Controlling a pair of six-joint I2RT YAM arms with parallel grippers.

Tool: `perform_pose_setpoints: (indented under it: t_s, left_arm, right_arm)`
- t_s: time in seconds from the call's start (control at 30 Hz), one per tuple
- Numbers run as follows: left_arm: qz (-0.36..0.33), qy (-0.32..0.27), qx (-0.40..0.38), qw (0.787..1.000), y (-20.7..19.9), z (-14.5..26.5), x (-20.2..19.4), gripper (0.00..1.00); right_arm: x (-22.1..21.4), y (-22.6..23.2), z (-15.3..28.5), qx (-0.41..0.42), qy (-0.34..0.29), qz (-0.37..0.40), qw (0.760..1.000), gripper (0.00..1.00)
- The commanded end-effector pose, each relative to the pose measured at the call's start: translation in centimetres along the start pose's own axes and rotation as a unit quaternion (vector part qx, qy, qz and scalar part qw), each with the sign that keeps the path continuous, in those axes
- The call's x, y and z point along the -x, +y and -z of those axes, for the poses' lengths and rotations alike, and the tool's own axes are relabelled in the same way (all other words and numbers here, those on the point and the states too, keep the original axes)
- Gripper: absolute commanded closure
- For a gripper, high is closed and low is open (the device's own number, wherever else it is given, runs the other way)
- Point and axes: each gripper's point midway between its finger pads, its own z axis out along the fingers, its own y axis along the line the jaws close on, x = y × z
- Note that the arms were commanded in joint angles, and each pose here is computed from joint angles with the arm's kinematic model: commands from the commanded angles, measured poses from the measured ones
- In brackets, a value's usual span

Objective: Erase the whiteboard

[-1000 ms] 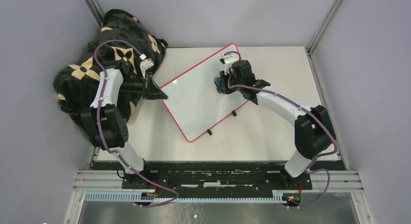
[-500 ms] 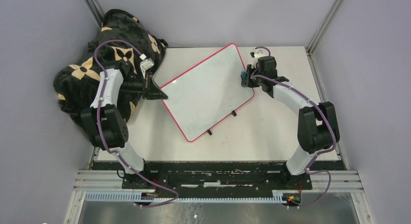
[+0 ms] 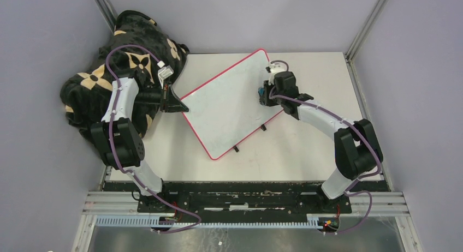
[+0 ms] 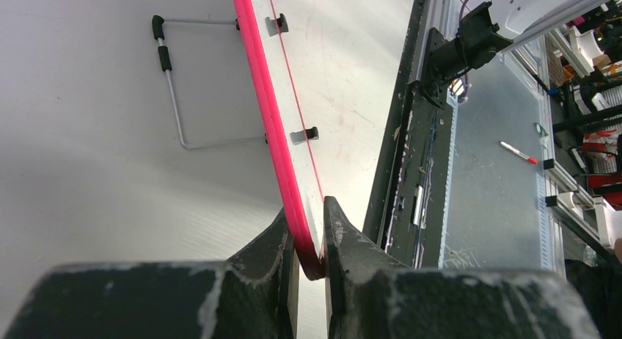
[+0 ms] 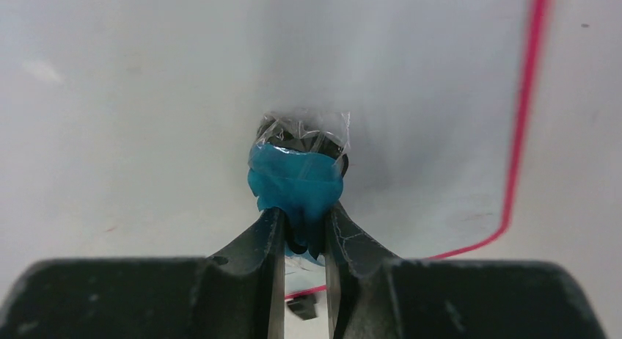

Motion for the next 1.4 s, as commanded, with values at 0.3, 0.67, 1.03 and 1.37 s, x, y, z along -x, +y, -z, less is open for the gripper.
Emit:
perform_pose_setpoints:
  t_s: [0.3, 0.67, 1.03, 1.37]
  left_arm:
    - [-0.108, 0.034, 0.014, 0.993, 0.6, -0.3, -0.3, 0.97]
    - [-0.111, 0.036, 0.015, 0.993, 0.3, -0.2, -0.4, 0.97]
    - [-0.108, 0.033, 0.012, 0.994, 0.5, -0.3, -0.4, 0.97]
    - [-0.104, 0.034, 0.009, 0.994, 0.6, -0.5, -0.5, 0.97]
  right_arm:
    - [-0.8, 9.3, 0.4, 0.078, -0.012, 0.052, 0.996, 0.99]
    - [1.8, -5.8, 0.2, -0.066, -0.033, -0.040, 0.996, 0.99]
    - [1.1, 1.9, 0.1, 0.017, -0.028, 0.012, 0.999, 0.99]
    - [-2.5, 15.7, 1.9, 0.136, -0.016, 0.082, 0.987, 0.99]
